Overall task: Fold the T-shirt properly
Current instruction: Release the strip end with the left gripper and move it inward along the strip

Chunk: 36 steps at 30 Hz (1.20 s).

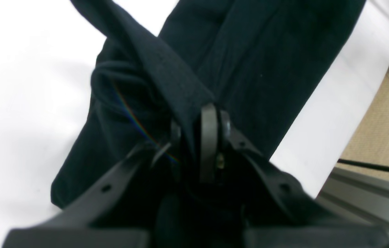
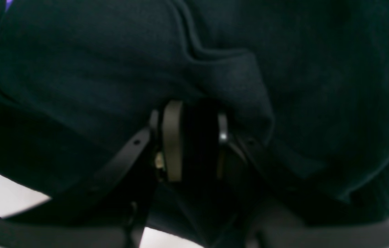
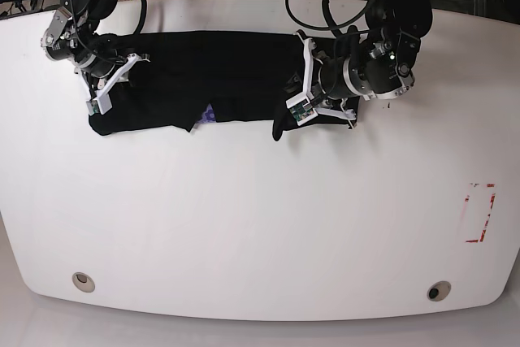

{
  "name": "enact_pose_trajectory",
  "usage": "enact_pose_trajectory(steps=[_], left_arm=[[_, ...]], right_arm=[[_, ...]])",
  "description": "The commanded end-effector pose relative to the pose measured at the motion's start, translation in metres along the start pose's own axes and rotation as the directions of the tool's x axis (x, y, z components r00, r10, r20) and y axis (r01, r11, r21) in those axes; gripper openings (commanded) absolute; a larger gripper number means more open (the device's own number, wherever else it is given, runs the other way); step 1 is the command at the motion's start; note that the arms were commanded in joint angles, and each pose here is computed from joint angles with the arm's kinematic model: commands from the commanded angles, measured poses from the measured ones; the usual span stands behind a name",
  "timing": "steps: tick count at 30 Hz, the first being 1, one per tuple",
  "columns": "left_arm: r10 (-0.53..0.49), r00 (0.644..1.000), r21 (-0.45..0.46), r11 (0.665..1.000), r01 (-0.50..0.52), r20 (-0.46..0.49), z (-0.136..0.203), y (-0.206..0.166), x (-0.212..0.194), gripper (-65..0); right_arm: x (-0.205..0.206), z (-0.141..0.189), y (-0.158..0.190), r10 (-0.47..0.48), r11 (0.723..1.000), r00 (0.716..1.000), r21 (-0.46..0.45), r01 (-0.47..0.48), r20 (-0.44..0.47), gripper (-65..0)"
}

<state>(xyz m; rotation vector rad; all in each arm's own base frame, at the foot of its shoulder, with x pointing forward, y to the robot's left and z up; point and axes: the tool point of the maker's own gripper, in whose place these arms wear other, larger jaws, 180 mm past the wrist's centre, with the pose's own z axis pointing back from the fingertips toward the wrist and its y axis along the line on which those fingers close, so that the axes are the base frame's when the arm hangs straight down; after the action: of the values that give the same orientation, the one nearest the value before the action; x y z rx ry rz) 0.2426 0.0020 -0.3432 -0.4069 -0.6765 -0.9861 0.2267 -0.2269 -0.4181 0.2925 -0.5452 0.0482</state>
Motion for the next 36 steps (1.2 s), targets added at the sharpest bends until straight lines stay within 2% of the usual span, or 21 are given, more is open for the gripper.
enact_pose_trajectory(steps=[1, 6, 13, 23, 26, 28, 31, 33, 36], left_arm=[[-0.003, 0.998, -0.001, 1.000, 0.003, 0.065, 0.001, -0.001, 0.020, -60.7], [0.004, 0.997, -0.011, 1.000, -0.003, 0.078, -0.002, -0.004, 0.025, -60.7], [0.052, 0.999, -0.099, 0.994, -0.051, 0.014, -0.033, -0.014, 0.011, -60.7], [0.045, 0.999, -0.067, 0.997, -0.046, -0.011, -0.037, -0.005, 0.010, -60.1], [0.056, 0.998, -0.075, 0.996, -0.055, 0.008, -0.039, -0.008, 0.018, -52.5], [0.052, 0.999, -0.074, 0.996, -0.051, 0.014, -0.039, -0.009, 0.020, -43.6], [0.052, 0.999, -0.078, 0.996, -0.051, 0.016, -0.039, -0.010, 0.021, -33.7], [0.057, 0.998, -0.086, 0.995, -0.056, 0.018, -0.041, -0.014, 0.025, -30.6], [0.061, 0.998, -0.096, 0.994, -0.059, 0.016, -0.042, -0.020, 0.032, -30.1]], right_arm=[[-0.010, 0.001, -0.003, 0.004, 1.000, 0.999, -0.020, -0.005, -0.051, -52.8], [-0.010, 0.001, -0.003, 0.004, 1.000, 0.999, -0.020, -0.005, -0.051, -52.8], [-0.010, 0.001, -0.003, 0.004, 1.000, 0.999, -0.019, -0.005, -0.050, -52.8], [-0.011, 0.001, -0.003, 0.003, 1.000, 0.999, -0.019, -0.004, -0.053, -52.8], [-0.011, 0.001, -0.003, 0.003, 1.000, 0.999, -0.019, -0.004, -0.053, -52.8], [-0.011, 0.001, -0.003, 0.003, 1.000, 0.999, -0.018, -0.004, -0.052, -52.8], [-0.011, 0.001, -0.003, 0.003, 1.000, 0.999, -0.018, -0.004, -0.052, -52.8], [-0.010, 0.001, -0.003, 0.003, 1.000, 0.999, -0.018, -0.004, -0.050, -52.8], [-0.010, 0.001, -0.003, 0.003, 1.000, 0.999, -0.018, -0.004, -0.050, -52.6]])
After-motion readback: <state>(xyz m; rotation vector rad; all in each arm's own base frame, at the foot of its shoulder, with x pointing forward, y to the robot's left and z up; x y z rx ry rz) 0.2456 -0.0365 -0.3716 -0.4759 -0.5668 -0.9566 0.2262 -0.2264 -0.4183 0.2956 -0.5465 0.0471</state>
